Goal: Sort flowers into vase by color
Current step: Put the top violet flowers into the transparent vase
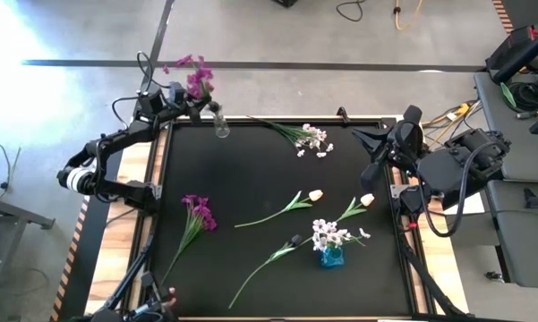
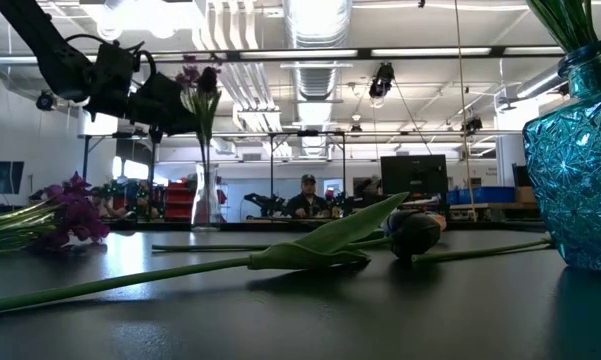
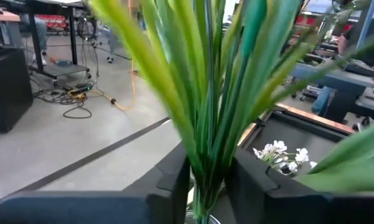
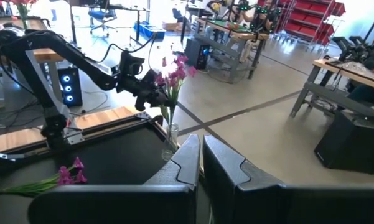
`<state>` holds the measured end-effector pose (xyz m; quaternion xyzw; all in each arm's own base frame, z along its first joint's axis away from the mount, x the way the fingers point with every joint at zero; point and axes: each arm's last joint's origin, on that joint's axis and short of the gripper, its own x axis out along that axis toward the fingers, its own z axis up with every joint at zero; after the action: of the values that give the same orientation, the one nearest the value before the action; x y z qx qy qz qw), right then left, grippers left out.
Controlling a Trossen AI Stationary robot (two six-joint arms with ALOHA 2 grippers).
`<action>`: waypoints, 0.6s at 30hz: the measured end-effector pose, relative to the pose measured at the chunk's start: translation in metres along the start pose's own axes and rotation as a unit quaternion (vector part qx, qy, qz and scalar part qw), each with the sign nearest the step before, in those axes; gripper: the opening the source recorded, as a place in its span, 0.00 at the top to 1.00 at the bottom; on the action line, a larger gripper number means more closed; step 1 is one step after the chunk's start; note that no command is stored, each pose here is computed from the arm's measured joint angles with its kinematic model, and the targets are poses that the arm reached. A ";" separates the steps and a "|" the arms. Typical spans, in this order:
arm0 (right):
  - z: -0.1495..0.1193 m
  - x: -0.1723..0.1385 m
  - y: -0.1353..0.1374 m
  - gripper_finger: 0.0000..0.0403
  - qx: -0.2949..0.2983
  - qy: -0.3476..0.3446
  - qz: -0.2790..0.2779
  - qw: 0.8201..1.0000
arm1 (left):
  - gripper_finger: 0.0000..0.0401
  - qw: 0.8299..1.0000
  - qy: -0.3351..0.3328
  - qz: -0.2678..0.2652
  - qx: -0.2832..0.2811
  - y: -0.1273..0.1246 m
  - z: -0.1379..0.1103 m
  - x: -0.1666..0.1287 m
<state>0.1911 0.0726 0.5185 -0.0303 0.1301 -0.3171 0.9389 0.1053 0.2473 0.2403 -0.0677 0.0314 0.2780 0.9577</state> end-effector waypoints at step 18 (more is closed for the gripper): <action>0.000 0.000 0.000 0.97 0.000 0.000 0.000 1.000 | 0.66 0.991 0.130 -0.013 0.026 -0.007 0.013 -0.008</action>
<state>0.1911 0.0727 0.5185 -0.0305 0.1303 -0.3167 0.9390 0.1025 0.2389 0.2549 -0.0790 0.1616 0.2534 0.9505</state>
